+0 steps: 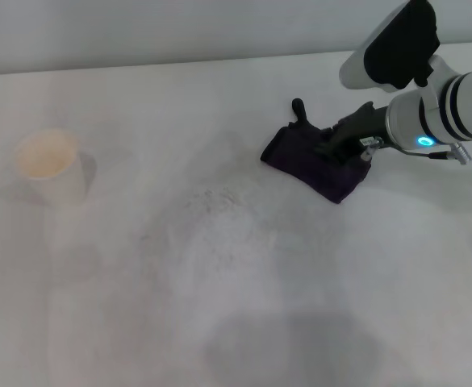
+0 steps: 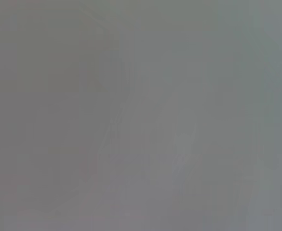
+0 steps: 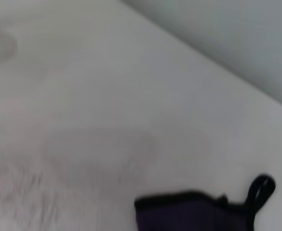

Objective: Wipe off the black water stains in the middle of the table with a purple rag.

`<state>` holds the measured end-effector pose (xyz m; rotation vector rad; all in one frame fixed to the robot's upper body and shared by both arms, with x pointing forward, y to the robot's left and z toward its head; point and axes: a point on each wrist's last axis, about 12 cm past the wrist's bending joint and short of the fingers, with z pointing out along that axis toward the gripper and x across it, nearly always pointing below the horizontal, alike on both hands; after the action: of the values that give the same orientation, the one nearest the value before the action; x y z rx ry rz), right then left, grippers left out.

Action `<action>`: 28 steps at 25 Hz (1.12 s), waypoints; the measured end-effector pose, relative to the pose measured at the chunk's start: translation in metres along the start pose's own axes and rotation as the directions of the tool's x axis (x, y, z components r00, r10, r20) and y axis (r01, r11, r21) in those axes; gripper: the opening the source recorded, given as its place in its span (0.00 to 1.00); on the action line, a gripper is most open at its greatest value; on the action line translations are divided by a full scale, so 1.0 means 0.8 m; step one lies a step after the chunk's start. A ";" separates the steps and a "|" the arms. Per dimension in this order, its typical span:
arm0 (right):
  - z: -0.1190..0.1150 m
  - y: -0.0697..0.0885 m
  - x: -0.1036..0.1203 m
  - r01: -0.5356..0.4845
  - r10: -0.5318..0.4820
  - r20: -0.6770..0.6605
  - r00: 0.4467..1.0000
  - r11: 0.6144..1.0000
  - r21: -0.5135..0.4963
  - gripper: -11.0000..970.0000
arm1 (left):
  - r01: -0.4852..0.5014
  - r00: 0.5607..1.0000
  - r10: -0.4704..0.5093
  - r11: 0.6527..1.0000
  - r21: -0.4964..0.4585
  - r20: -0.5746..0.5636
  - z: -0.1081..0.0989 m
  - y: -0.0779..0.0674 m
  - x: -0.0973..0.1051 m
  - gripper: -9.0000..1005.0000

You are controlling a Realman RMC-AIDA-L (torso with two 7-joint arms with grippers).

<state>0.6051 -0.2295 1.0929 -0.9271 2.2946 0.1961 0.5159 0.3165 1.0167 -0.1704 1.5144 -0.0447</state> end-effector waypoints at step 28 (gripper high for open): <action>-0.044 -0.062 0.167 -0.520 0.138 0.791 0.596 0.817 0.249 0.91 | 0.019 1.000 -0.019 1.000 0.005 -0.002 0.004 -0.006 0.000 0.89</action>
<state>0.5474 -0.3549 1.0425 -0.0693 1.5730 0.1439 0.5194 0.3123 1.0175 -0.1808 1.5147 -0.0644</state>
